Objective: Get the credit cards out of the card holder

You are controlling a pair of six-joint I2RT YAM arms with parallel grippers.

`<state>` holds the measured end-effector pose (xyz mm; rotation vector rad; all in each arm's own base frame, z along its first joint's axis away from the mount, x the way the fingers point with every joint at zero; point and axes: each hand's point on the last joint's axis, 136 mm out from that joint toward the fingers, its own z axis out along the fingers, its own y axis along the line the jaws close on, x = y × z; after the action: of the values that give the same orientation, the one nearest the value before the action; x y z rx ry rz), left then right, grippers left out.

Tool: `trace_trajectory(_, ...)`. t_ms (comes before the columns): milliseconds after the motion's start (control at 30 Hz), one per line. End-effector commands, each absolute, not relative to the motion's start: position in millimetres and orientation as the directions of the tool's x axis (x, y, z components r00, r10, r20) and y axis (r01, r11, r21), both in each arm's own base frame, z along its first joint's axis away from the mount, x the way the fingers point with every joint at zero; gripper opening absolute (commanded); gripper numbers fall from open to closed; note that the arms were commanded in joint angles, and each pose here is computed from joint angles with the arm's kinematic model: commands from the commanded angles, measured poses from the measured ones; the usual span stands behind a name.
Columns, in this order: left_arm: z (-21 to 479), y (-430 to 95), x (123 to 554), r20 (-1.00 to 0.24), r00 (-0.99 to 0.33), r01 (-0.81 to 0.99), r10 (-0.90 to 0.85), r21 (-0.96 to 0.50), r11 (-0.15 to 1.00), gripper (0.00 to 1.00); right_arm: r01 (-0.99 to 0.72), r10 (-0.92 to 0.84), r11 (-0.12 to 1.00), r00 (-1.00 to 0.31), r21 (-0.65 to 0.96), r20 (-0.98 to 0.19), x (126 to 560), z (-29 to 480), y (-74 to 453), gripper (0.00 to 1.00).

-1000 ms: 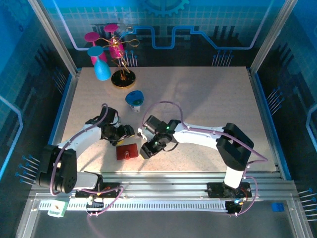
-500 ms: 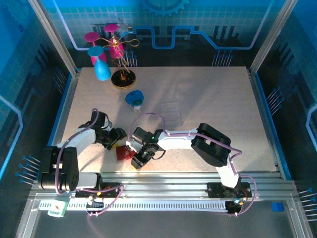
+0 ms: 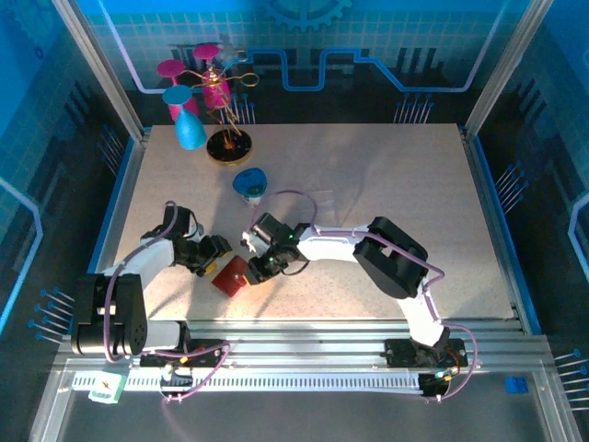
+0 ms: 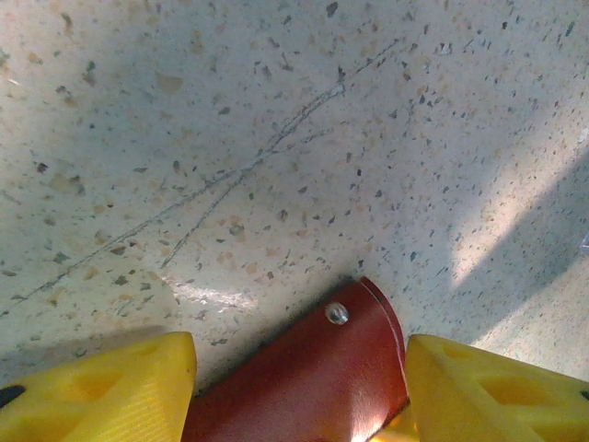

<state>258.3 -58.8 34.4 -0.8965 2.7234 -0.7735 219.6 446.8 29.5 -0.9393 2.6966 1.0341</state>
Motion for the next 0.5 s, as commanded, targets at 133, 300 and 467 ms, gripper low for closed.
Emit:
trace_trajectory(133,38.3,-67.8,255.1,0.032,-0.812,-0.493,-0.583,-0.573,0.655,0.63,-0.525,-0.463,0.583,-0.842,0.620,-0.278,232.1,41.0,460.8,0.26)
trace_trajectory(300,35.4,-79.9,244.8,0.067,-0.823,-0.495,-0.564,-0.571,0.655,0.65,-0.423,-0.386,0.643,-0.899,0.639,-0.207,232.5,49.9,444.4,0.34)
trace_trajectory(467,32.9,-86.4,231.1,0.087,-0.816,-0.514,-0.571,-0.562,0.649,0.67,-0.348,-0.326,0.686,-0.932,0.638,-0.158,229.7,58.8,421.0,0.42)
